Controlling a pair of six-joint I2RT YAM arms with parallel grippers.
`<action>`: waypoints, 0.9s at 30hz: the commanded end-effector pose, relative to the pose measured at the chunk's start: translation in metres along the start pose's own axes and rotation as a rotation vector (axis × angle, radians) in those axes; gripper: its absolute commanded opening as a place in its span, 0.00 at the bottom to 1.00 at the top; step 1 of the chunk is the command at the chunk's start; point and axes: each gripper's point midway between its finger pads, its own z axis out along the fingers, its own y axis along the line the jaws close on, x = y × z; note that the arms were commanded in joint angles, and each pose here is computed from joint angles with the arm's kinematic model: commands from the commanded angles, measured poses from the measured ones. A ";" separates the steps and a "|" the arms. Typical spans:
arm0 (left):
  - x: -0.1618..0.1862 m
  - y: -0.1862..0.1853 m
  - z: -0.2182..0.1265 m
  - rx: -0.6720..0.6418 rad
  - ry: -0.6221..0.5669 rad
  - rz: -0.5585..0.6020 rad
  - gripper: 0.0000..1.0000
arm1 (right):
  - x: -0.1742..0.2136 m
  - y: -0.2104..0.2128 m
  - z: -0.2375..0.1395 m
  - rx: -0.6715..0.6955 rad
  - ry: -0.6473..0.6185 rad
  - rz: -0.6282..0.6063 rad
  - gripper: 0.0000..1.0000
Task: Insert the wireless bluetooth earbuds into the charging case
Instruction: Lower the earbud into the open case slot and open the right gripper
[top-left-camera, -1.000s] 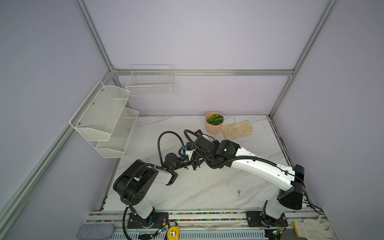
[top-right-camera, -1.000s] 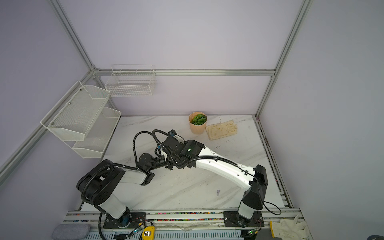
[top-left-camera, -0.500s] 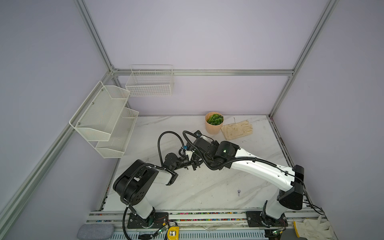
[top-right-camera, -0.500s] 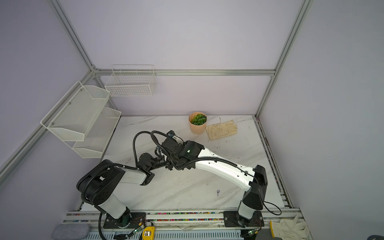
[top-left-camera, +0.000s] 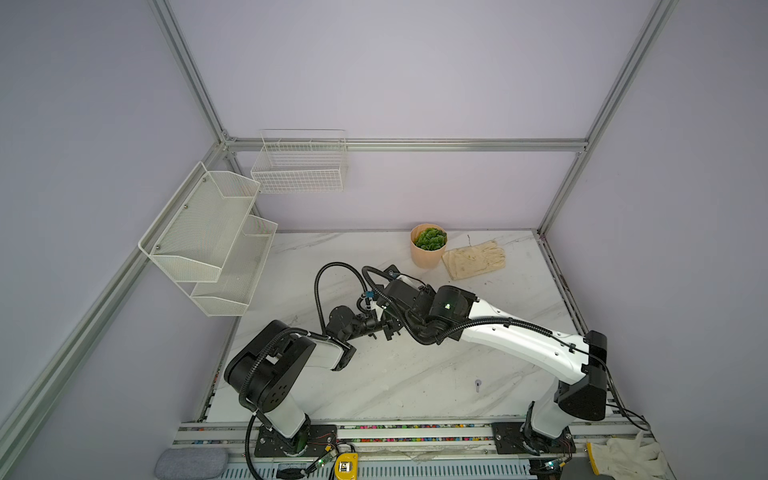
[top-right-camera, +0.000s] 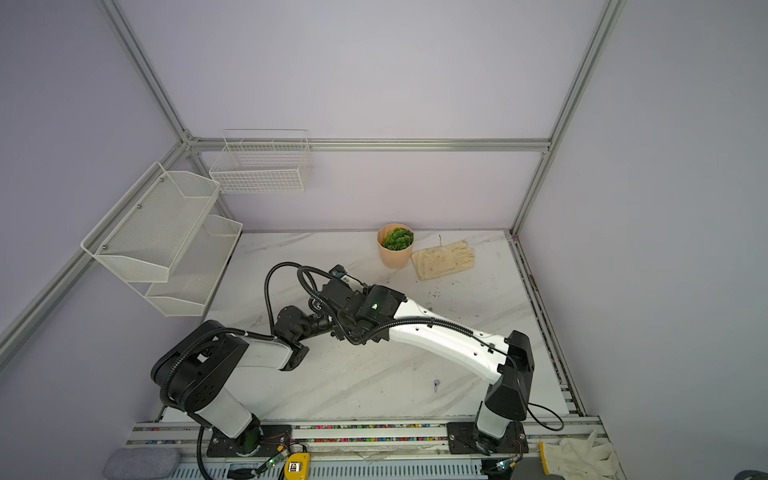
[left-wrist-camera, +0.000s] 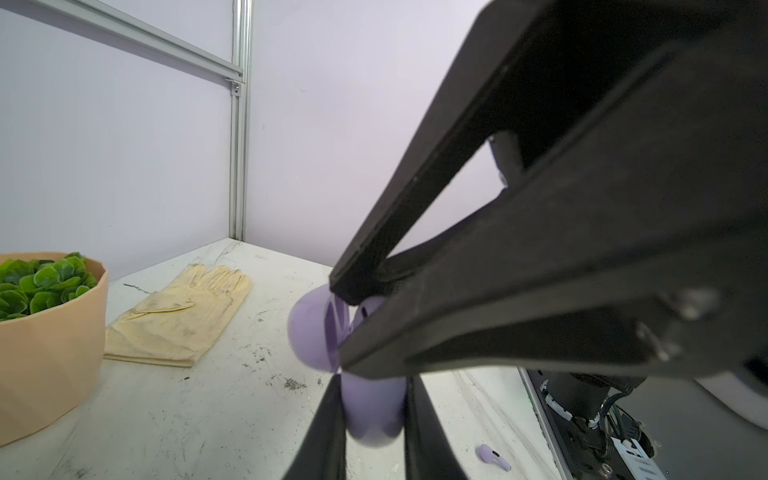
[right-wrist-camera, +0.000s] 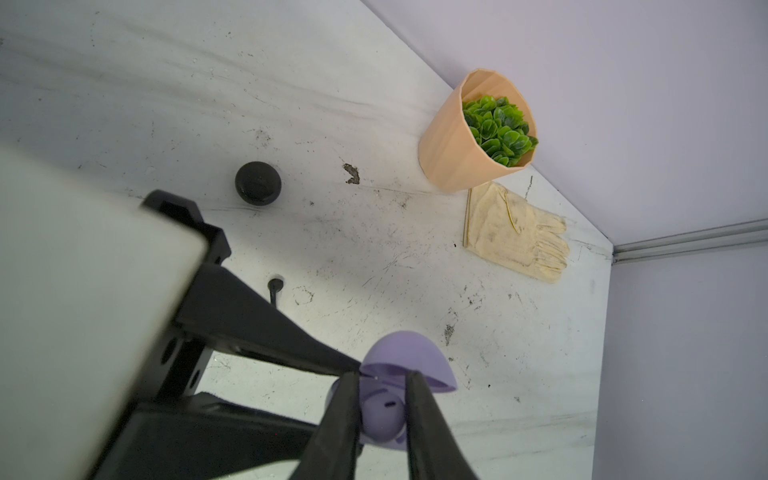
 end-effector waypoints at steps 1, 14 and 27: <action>-0.049 -0.007 0.006 0.034 -0.129 0.116 0.00 | -0.004 -0.002 -0.006 0.001 0.001 -0.001 0.29; -0.046 -0.009 0.005 0.044 -0.120 0.106 0.00 | -0.032 -0.011 -0.056 -0.187 -0.102 0.149 0.43; -0.043 -0.016 0.004 0.067 -0.109 0.093 0.00 | -0.020 -0.034 -0.039 -0.314 -0.108 0.293 0.29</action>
